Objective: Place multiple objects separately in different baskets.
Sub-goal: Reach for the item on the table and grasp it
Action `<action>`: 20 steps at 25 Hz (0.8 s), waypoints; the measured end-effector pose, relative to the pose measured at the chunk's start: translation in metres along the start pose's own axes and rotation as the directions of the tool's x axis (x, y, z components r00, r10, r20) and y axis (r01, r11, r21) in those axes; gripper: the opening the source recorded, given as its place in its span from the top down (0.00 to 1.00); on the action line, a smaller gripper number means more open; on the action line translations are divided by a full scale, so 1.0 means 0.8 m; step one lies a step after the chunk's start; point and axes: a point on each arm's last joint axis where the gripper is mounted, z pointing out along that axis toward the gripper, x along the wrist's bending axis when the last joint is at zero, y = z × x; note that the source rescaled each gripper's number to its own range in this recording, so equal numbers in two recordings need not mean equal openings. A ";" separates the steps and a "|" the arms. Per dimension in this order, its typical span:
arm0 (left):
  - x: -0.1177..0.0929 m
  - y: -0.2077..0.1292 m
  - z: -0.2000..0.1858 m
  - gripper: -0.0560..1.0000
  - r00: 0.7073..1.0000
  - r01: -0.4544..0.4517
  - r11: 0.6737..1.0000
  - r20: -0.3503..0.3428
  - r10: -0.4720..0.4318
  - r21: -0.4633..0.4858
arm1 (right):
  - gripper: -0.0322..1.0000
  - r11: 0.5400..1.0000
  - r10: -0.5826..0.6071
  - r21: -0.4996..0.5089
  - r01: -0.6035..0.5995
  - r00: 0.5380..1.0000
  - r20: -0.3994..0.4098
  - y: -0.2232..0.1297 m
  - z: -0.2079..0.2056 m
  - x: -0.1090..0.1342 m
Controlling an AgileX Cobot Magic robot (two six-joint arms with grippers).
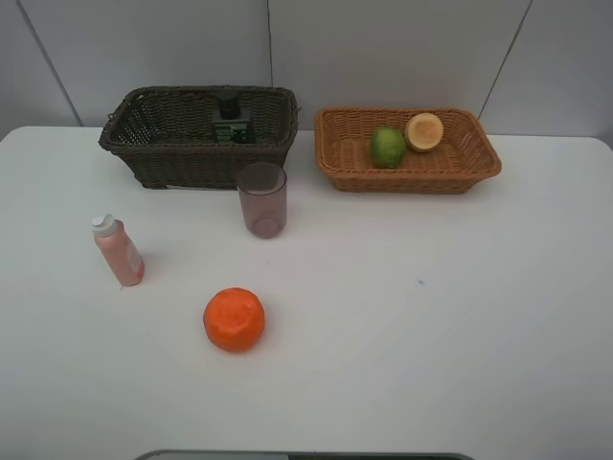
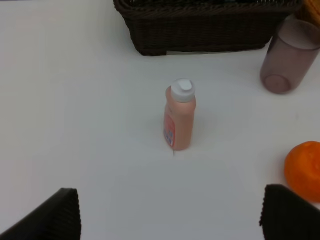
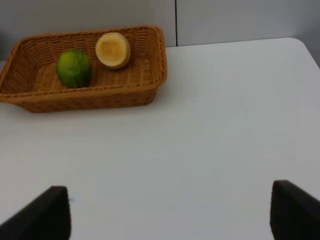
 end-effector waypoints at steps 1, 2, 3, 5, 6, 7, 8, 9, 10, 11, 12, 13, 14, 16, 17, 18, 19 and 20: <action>-0.001 0.000 0.000 0.08 1.000 0.003 1.000 0.006 -0.003 0.000 | 0.30 1.000 0.000 0.000 0.000 1.000 0.000 0.000 0.000 0.000; -0.001 0.000 0.000 0.08 1.000 0.004 1.000 0.009 -0.004 0.000 | 0.30 1.000 0.000 0.000 0.000 1.000 0.000 0.000 0.000 0.000; -0.001 0.000 0.000 0.08 1.000 0.004 1.000 0.009 -0.004 0.000 | 0.30 1.000 0.000 0.000 0.000 1.000 0.000 0.000 0.000 0.000; -0.001 0.001 0.000 0.08 1.000 0.004 1.000 0.009 -0.004 0.003 | 0.30 1.000 0.000 0.000 0.000 1.000 0.000 0.000 0.000 0.000; -0.001 0.003 0.001 0.08 1.000 0.004 1.000 0.008 -0.004 0.011 | 0.30 1.000 0.000 0.000 0.000 1.000 0.000 0.000 0.000 0.000; -0.001 0.008 0.003 0.08 1.000 0.005 1.000 0.008 -0.005 0.021 | 0.30 1.000 0.000 0.000 0.000 1.000 0.000 0.000 0.000 0.000; -0.001 0.015 0.004 0.08 1.000 0.006 1.000 0.007 -0.006 0.027 | 0.30 1.000 0.000 0.000 0.000 1.000 0.000 0.000 0.000 0.000; 0.000 0.023 0.005 0.08 1.000 0.005 0.999 0.004 -0.005 0.032 | 0.30 1.000 0.000 0.000 0.000 1.000 0.000 0.000 0.000 0.000; 0.000 0.033 0.007 0.08 1.000 0.004 0.999 0.000 -0.004 0.052 | 0.30 1.000 0.000 0.000 0.000 1.000 0.000 0.000 0.000 0.000; 0.002 0.043 0.011 0.08 1.000 0.000 0.997 -0.009 0.001 0.082 | 0.30 1.000 0.000 0.000 0.000 1.000 0.000 0.000 0.000 0.000; 0.003 0.054 0.017 0.08 1.000 -0.004 0.993 -0.019 0.006 0.114 | 0.30 1.000 0.000 0.000 0.000 1.000 0.000 0.000 0.000 0.000; 0.004 0.065 0.021 0.08 1.000 -0.008 0.990 -0.025 0.011 0.139 | 0.30 1.000 0.000 0.000 0.000 1.000 0.000 0.000 0.000 0.000; 0.006 0.075 0.031 0.08 0.999 -0.012 0.984 -0.033 0.018 0.180 | 0.30 1.000 0.000 0.000 0.000 1.000 0.000 0.000 0.000 0.000; 0.008 0.096 0.049 0.08 0.999 -0.015 0.971 -0.037 0.024 0.239 | 0.30 1.000 0.000 -0.001 0.000 1.000 0.000 0.000 0.000 0.000; 0.008 0.106 0.060 0.08 0.999 -0.014 0.963 -0.036 0.025 0.269 | 0.30 1.000 0.000 -0.001 0.000 1.000 0.000 0.000 0.000 0.000; 0.009 0.114 0.074 0.08 0.999 -0.013 0.953 -0.035 0.024 0.304 | 0.30 1.000 0.000 -0.001 0.000 1.000 0.000 0.000 0.000 0.000; 0.009 0.122 0.087 0.08 0.999 -0.011 0.941 -0.034 0.024 0.338 | 0.30 1.000 0.000 -0.001 0.000 1.000 0.000 0.000 0.000 0.000; 0.010 0.128 0.099 0.08 0.999 -0.012 0.931 -0.033 0.026 0.365 | 0.30 1.000 0.000 -0.001 0.000 1.000 0.000 0.000 0.000 0.000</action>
